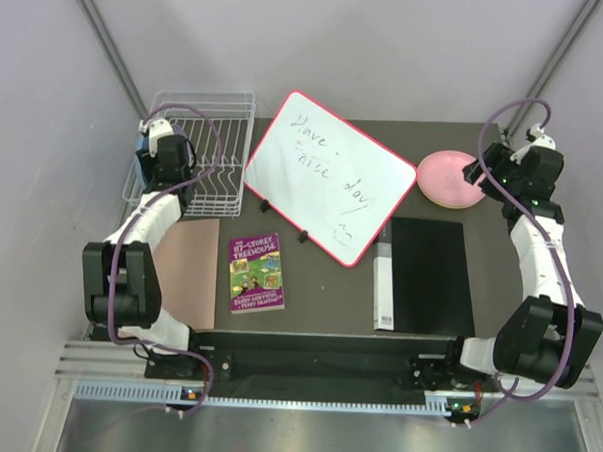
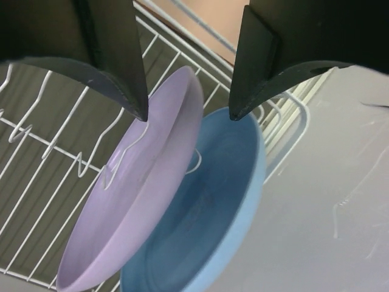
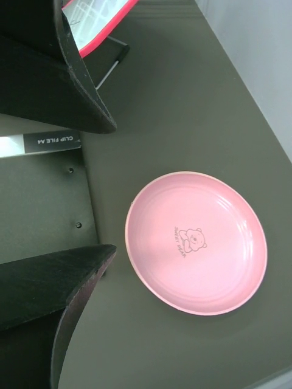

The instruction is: Unload the plates from the dish rack

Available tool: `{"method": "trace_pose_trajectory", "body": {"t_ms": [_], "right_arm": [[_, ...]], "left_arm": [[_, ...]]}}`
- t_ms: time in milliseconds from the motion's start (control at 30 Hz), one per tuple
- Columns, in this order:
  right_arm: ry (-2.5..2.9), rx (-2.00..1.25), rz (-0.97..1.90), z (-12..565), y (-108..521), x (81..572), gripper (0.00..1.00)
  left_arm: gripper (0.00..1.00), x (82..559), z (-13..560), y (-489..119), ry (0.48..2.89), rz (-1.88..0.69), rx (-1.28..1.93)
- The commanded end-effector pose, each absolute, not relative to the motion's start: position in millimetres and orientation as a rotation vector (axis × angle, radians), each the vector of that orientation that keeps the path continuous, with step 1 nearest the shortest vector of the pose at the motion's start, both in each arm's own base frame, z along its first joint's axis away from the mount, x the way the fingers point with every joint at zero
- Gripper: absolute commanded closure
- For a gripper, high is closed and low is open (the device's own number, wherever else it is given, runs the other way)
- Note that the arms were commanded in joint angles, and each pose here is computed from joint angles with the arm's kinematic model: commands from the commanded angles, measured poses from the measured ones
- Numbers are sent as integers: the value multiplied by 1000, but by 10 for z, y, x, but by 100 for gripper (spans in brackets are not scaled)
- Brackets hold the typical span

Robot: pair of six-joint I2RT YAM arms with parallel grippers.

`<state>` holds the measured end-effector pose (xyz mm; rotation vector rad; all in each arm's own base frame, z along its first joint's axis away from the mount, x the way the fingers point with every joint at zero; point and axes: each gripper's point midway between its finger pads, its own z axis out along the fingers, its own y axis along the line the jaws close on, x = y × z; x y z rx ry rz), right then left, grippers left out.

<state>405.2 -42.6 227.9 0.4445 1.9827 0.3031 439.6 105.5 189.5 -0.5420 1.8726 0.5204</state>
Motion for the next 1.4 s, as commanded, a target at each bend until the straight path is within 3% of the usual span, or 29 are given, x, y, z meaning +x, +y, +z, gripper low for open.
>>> {"method": "trace_pose_trajectory", "body": {"t_ms": [0, 100, 133, 200, 667, 1367], "right_arm": [[1979, 400, 324, 2283, -369, 4110, 27], [1987, 397, 334, 2255, -355, 4133, 27], [1989, 395, 332, 2246, -353, 4139, 27], [1991, 397, 331, 2234, -355, 4137, 27], [1993, 383, 324, 2252, -308, 4112, 27], [1983, 372, 325, 2293, -273, 4034, 27]], "left_arm": [[56, 4576, 2020, 1074, 1849, 493, -579], [72, 4569, 1971, 1103, 1861, 515, -587], [88, 4562, 1962, 1097, 1865, 516, -584], [100, 4532, 1991, 1101, 1861, 520, -583], [100, 4313, 2353, 1243, 1713, 677, -609], [100, 3987, 2890, 929, 1501, 916, -634]]}}
